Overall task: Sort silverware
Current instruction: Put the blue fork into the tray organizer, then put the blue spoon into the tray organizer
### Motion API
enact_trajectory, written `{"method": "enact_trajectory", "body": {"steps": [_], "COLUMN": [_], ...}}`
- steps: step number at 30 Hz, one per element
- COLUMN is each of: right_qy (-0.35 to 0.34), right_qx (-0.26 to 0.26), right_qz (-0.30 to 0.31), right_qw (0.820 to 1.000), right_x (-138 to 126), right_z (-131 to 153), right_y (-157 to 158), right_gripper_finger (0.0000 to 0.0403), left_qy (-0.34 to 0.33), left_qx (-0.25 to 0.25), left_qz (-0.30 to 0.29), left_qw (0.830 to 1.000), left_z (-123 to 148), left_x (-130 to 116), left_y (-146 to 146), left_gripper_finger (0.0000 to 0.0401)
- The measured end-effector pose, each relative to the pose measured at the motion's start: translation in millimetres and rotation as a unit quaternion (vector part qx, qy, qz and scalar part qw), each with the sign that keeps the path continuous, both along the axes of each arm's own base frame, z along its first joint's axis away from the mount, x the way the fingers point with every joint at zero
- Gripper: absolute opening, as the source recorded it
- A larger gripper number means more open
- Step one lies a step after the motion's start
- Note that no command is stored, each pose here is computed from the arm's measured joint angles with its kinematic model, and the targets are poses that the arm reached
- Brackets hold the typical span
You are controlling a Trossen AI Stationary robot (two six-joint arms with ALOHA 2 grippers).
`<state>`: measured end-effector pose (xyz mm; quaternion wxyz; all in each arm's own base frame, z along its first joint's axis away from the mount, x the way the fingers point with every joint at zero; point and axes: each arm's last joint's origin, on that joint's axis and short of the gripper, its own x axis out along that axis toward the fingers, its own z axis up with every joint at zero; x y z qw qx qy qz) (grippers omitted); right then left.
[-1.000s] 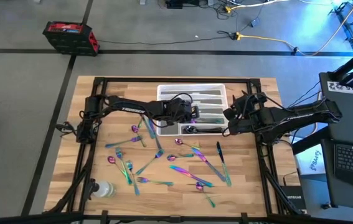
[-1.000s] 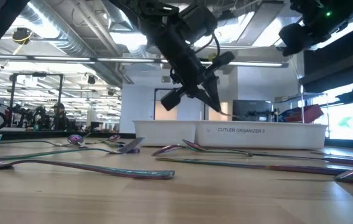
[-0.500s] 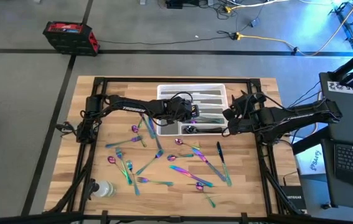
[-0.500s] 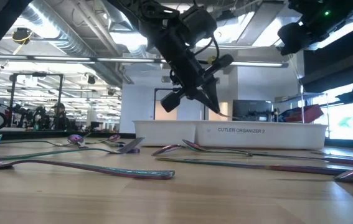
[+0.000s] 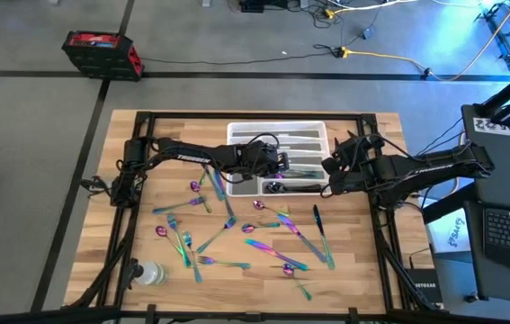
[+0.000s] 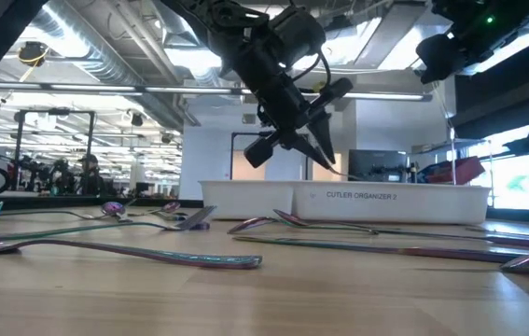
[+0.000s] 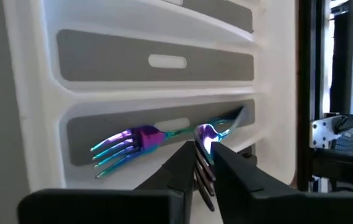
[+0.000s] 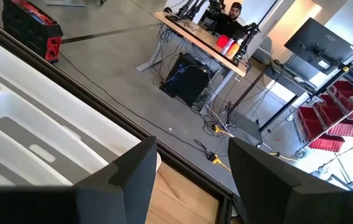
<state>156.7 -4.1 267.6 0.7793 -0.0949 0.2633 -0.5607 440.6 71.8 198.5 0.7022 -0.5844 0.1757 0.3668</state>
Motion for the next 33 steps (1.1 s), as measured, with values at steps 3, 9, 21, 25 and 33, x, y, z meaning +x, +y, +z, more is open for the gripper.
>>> {"method": "enact_trajectory", "body": {"steps": [3,9,21,25,33], "right_qy": [0.000,0.000,-0.004,-0.015,-0.021], "right_qx": [0.000,0.000,0.000,-0.002,-0.001], "right_qz": [0.000,0.000,0.000,-0.001,-0.001], "right_qw": [1.000,1.000,1.000,1.000,1.000], "right_x": [0,0,1,2,3], "right_z": [0,0,0,1,1], "right_y": [0,0,0,0,0], "right_gripper_finger": [0.0183,0.0183,0.0183,0.0183,0.0183], "left_qy": [0.003,0.016,0.072,0.083,0.132], "left_qx": [0.000,-0.006,0.019,0.036,0.072], "left_qz": [-0.001,-0.008,-0.059,-0.073,-0.167], "left_qw": [1.000,1.000,0.996,0.993,0.975], "left_z": [0,-2,-8,-8,-12], "left_x": [0,-2,-8,-10,-17], "left_y": [0,0,3,9,20], "left_gripper_finger": [0.0060,0.0084,0.0110,0.0110,0.0110]}}
